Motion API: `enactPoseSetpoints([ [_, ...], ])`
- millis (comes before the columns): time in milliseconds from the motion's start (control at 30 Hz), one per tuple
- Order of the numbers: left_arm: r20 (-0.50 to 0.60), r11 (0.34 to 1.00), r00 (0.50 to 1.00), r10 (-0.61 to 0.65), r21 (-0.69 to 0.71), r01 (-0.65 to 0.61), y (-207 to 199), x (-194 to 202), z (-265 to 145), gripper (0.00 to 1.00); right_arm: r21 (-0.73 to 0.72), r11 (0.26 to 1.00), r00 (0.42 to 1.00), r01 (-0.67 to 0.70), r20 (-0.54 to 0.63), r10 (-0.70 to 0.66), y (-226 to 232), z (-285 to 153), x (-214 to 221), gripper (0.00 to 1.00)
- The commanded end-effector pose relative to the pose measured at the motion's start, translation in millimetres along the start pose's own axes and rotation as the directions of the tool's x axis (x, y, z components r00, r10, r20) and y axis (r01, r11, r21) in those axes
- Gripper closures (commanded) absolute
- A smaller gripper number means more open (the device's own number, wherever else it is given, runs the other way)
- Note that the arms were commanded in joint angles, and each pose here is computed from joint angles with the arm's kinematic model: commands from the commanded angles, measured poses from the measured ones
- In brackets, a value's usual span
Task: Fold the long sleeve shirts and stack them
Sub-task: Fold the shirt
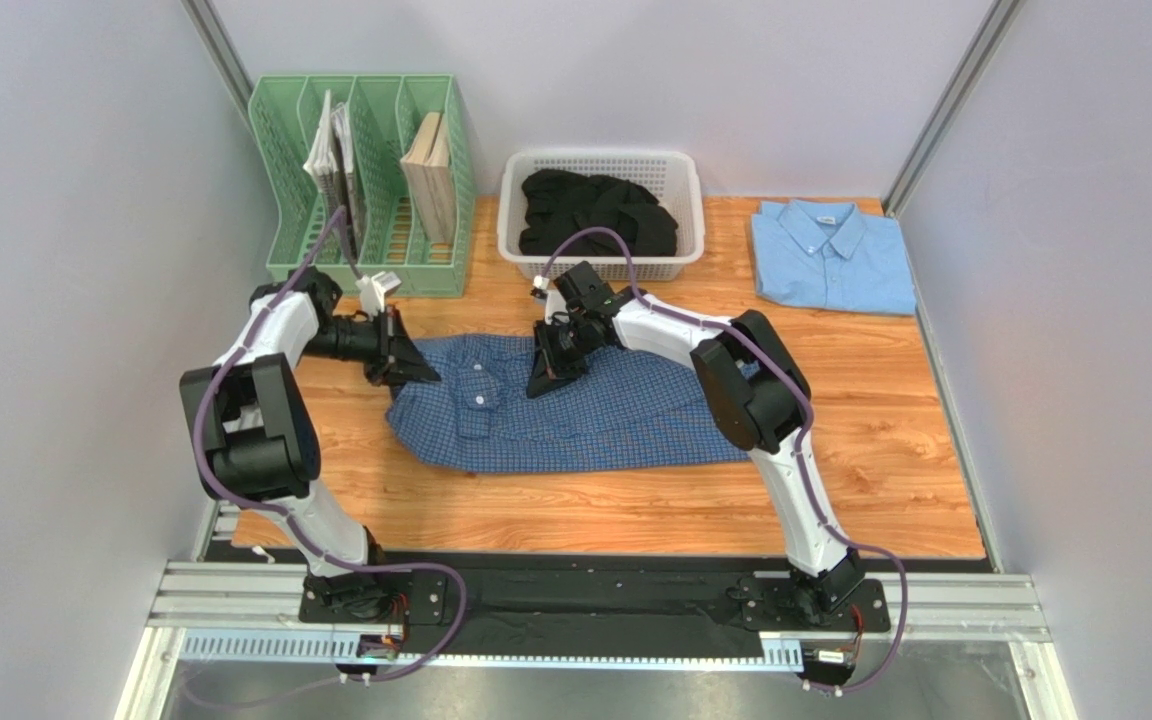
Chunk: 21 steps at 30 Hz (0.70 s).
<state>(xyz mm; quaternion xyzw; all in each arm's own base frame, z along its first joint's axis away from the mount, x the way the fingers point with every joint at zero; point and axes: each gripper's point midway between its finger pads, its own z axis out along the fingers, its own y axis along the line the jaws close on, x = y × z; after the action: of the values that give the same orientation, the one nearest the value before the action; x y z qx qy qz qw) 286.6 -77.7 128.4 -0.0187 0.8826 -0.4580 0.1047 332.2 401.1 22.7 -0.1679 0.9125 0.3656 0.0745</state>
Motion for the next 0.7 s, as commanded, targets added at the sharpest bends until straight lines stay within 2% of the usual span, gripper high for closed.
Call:
enactPoseSetpoints([
  [0,0.021,0.993,0.993,0.114,0.041,-0.115,-33.2,-4.3,-3.1,1.00,0.099,0.995,0.999,-0.021,-0.034,0.024,-27.1,12.8,14.9,0.98],
  [67,0.018,0.994,0.994,0.104,0.036,-0.105,-33.2,-5.1,0.0,1.00,0.088,0.996,1.000,-0.010,-0.020,0.011,-19.2,9.0,9.3,0.98],
  [133,0.020,0.996,0.997,0.080,-0.033,-0.079,-21.5,-8.7,-0.5,0.99,0.089,0.996,1.000,-0.008,-0.016,0.009,-17.5,7.0,7.7,0.97],
  [167,0.035,0.994,0.996,0.085,-0.072,-0.082,-14.8,-13.6,-1.6,0.93,0.091,0.996,1.000,-0.008,-0.018,0.010,-17.0,7.1,8.0,0.97],
  [200,0.046,0.988,0.996,0.080,-0.137,-0.073,-1.9,-17.1,-4.6,0.76,0.091,0.996,1.000,-0.006,-0.020,0.007,-17.8,7.0,7.8,0.97],
  [267,0.088,0.973,0.995,0.043,-0.231,-0.022,20.8,-25.7,-16.0,0.57,0.095,0.995,1.000,-0.007,-0.025,0.010,-18.7,6.1,10.3,0.97],
  [300,0.091,0.961,0.995,0.028,-0.277,-0.002,33.2,-26.0,-20.7,0.45,0.092,0.996,1.000,-0.010,-0.025,0.012,-17.8,5.5,10.6,0.97],
  [333,0.114,0.956,0.993,0.007,-0.291,0.027,43.5,-28.6,-28.4,0.42,0.089,0.996,1.000,-0.009,-0.023,0.011,-16.5,4.6,10.0,0.97],
  [367,0.098,0.952,0.995,-0.006,-0.303,0.036,53.6,-26.2,-28.3,0.28,0.085,0.996,1.000,-0.011,-0.027,0.013,-16.0,5.0,10.8,0.97],
  [600,-0.010,0.930,1.000,0.002,-0.368,-0.006,103.9,-17.1,-24.5,0.19,0.075,0.997,1.000,-0.012,-0.026,0.014,-13.0,5.2,10.1,0.97],
  [667,-0.008,0.918,1.000,0.011,-0.397,-0.013,118.4,-21.7,-25.3,0.18,0.076,0.997,1.000,-0.011,-0.028,0.013,-12.9,4.5,10.8,0.96],
])
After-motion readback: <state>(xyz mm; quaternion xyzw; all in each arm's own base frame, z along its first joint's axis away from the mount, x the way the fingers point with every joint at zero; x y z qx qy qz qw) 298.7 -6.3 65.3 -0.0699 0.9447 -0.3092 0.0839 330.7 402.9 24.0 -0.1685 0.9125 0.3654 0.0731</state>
